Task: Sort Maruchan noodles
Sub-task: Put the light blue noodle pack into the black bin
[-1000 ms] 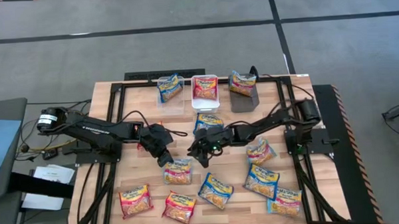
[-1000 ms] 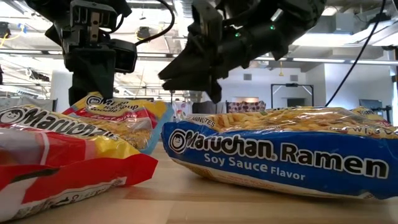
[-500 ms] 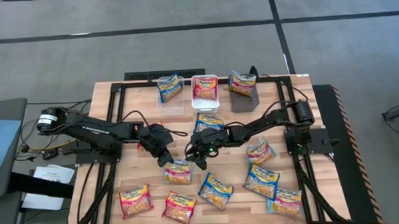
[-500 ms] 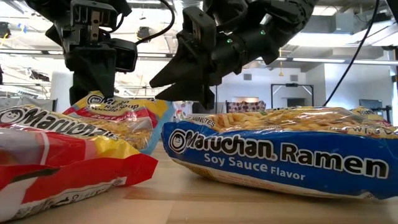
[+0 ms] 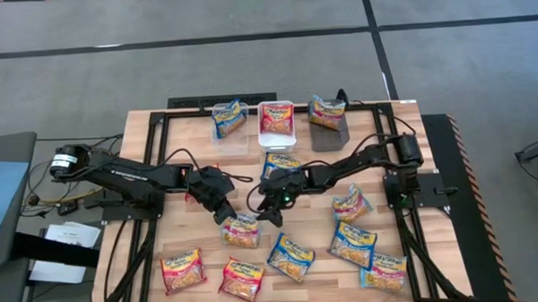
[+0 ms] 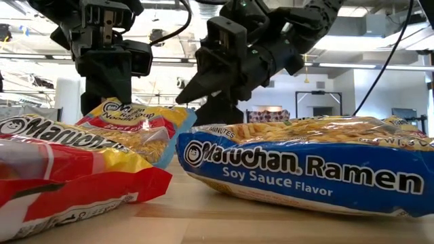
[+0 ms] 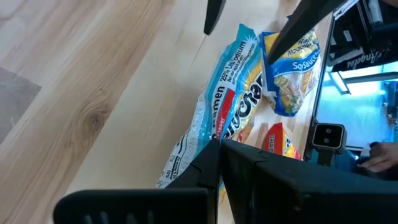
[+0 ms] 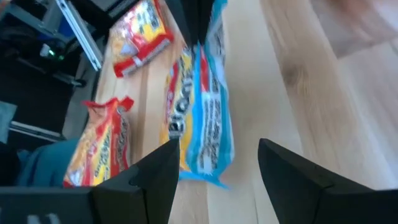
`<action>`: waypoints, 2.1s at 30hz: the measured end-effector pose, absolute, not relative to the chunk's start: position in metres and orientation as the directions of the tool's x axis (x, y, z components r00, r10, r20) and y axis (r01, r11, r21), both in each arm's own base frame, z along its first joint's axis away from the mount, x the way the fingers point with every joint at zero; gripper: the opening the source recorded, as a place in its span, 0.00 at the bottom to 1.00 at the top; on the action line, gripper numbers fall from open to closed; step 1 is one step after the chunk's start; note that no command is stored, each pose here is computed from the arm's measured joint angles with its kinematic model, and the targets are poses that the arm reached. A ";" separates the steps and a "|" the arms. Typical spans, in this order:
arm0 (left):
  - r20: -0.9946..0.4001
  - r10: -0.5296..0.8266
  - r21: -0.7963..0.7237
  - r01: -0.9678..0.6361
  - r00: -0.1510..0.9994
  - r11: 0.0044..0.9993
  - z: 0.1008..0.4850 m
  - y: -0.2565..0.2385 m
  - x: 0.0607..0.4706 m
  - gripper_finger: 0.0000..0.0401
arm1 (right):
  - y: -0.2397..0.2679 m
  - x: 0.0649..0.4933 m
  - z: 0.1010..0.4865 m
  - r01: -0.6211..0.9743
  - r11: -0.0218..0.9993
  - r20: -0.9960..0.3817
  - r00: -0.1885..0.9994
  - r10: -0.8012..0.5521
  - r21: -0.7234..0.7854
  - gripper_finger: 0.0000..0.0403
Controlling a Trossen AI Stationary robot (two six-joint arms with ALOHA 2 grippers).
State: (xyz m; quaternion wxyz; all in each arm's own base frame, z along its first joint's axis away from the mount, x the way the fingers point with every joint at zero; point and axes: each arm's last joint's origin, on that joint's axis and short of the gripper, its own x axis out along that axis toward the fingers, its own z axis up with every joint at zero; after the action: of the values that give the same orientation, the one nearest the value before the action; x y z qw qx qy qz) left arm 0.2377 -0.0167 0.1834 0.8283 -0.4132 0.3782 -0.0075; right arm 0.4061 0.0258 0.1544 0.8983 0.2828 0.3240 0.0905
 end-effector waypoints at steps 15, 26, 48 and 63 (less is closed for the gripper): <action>-0.594 -0.320 -0.692 -0.265 0.738 0.672 0.186 -0.017 0.240 0.00 | 0.033 0.404 0.153 0.041 0.771 -0.540 0.737 0.406 0.635 0.60; -0.591 -0.296 -0.677 -0.263 0.750 0.687 0.187 -0.016 0.241 0.00 | 0.038 0.424 0.139 0.051 0.768 -0.548 0.731 0.407 0.638 0.56; -0.559 -0.289 -0.676 -0.226 0.777 0.701 0.190 -0.016 0.243 0.00 | 0.039 0.431 0.141 0.022 0.731 -0.531 0.701 0.475 0.683 0.03; -0.499 -0.259 -0.696 -0.205 0.827 0.688 0.201 -0.002 0.243 0.00 | 0.029 0.407 0.183 0.028 0.855 -0.641 0.675 0.365 0.517 0.01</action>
State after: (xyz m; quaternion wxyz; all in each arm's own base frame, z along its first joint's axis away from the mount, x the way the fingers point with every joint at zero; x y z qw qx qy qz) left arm 0.2427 -0.0019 0.2009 0.8706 -0.3946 0.2936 -0.0156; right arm 0.4066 0.0287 0.1830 0.8798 0.2513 0.3918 0.0958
